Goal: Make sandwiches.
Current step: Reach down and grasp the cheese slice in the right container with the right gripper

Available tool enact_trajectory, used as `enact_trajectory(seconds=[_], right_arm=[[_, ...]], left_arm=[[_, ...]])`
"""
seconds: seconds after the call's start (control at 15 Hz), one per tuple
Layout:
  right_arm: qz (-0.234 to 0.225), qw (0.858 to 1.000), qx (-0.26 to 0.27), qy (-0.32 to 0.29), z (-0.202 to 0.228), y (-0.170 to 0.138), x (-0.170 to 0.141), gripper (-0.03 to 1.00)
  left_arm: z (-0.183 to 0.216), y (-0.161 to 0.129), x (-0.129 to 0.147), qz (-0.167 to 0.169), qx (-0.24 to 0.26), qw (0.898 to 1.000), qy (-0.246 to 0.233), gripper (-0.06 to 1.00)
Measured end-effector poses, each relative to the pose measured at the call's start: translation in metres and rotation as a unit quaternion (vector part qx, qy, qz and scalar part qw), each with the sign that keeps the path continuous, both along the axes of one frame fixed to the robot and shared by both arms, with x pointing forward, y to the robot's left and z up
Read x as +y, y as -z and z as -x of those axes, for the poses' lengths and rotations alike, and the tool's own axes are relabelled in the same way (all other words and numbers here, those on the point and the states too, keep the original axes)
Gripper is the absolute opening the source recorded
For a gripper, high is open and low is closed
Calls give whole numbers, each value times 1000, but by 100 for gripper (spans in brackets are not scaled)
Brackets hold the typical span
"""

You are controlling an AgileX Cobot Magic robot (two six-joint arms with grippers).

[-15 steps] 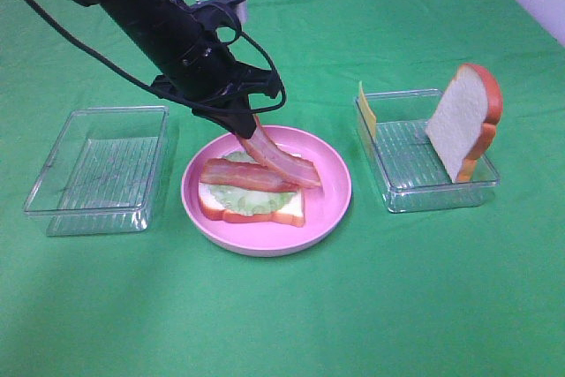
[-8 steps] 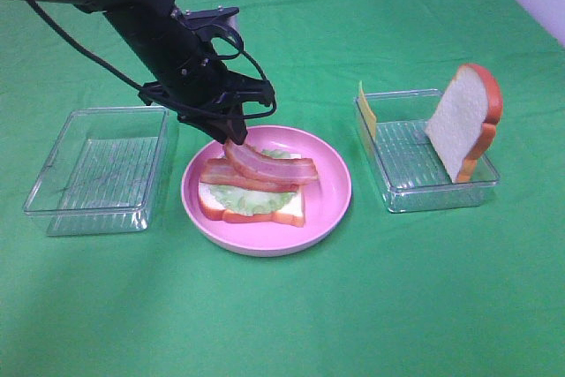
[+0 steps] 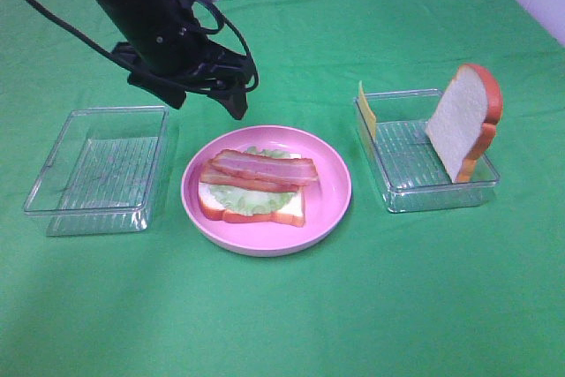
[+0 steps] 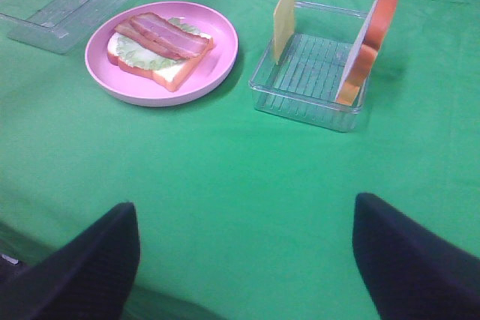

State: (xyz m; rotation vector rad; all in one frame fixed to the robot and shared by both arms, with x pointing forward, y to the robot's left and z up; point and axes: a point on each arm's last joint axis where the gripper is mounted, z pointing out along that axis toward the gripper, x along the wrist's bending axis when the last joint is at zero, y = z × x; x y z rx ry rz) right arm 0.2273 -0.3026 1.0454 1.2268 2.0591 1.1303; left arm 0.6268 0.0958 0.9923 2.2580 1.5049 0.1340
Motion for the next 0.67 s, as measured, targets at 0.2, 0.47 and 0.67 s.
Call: enact_trajectory(seconds=[0.2, 0.47, 0.67], right_arm=[[0, 1000, 0, 0, 0, 0, 0, 74], [0, 1000, 0, 0, 0, 0, 0, 74], [0, 1000, 0, 0, 0, 0, 0, 74]], left_arm=[[27, -69, 24, -51, -48, 997, 21, 81], [74, -139, 51, -61, -70, 995, 22, 81], [99, -167, 64, -58, -79, 995, 21, 81]])
